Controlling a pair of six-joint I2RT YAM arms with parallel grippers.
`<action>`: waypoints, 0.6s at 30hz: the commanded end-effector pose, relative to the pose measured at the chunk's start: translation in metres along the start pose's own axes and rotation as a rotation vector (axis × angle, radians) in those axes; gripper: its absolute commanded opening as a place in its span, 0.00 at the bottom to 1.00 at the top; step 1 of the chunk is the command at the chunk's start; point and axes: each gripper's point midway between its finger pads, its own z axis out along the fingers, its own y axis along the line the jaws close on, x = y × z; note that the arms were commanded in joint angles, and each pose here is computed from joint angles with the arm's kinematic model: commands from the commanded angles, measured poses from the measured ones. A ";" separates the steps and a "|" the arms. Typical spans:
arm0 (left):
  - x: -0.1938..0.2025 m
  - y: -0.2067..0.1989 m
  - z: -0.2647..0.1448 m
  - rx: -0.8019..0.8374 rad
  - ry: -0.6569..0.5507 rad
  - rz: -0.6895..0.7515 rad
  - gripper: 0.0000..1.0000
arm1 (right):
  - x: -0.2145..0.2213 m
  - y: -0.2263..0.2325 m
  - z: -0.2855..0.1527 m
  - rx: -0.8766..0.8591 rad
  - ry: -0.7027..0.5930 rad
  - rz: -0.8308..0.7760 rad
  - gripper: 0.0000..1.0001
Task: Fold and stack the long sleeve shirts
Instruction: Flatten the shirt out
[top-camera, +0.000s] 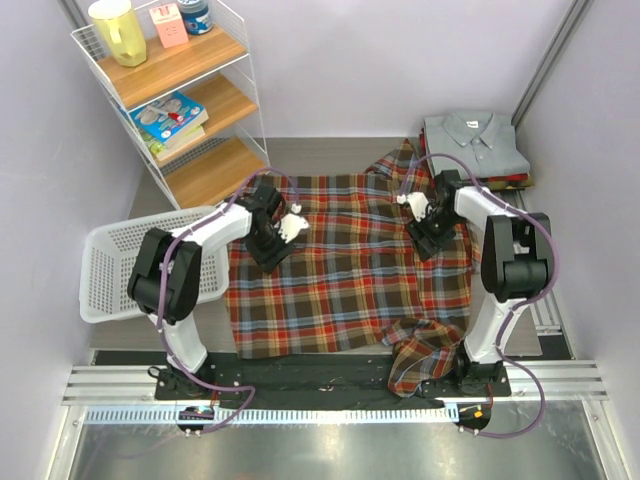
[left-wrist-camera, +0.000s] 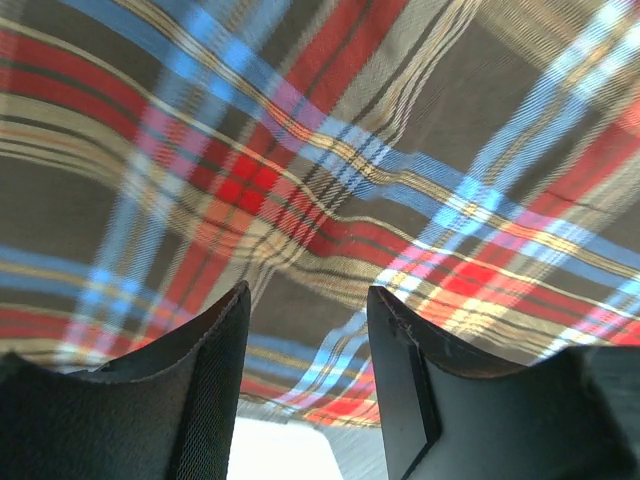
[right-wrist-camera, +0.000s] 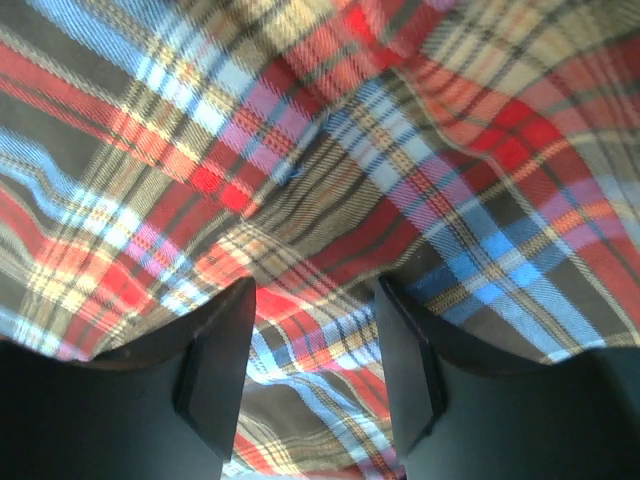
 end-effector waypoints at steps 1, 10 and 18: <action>0.025 -0.013 0.013 0.035 0.050 -0.016 0.50 | 0.025 0.011 0.005 -0.002 0.039 0.013 0.57; 0.086 -0.081 0.010 0.194 0.184 0.046 0.44 | 0.063 0.070 -0.022 -0.157 0.064 -0.023 0.58; 0.018 -0.059 -0.043 0.136 -0.051 0.080 0.59 | -0.048 0.030 -0.107 0.008 -0.269 -0.041 0.59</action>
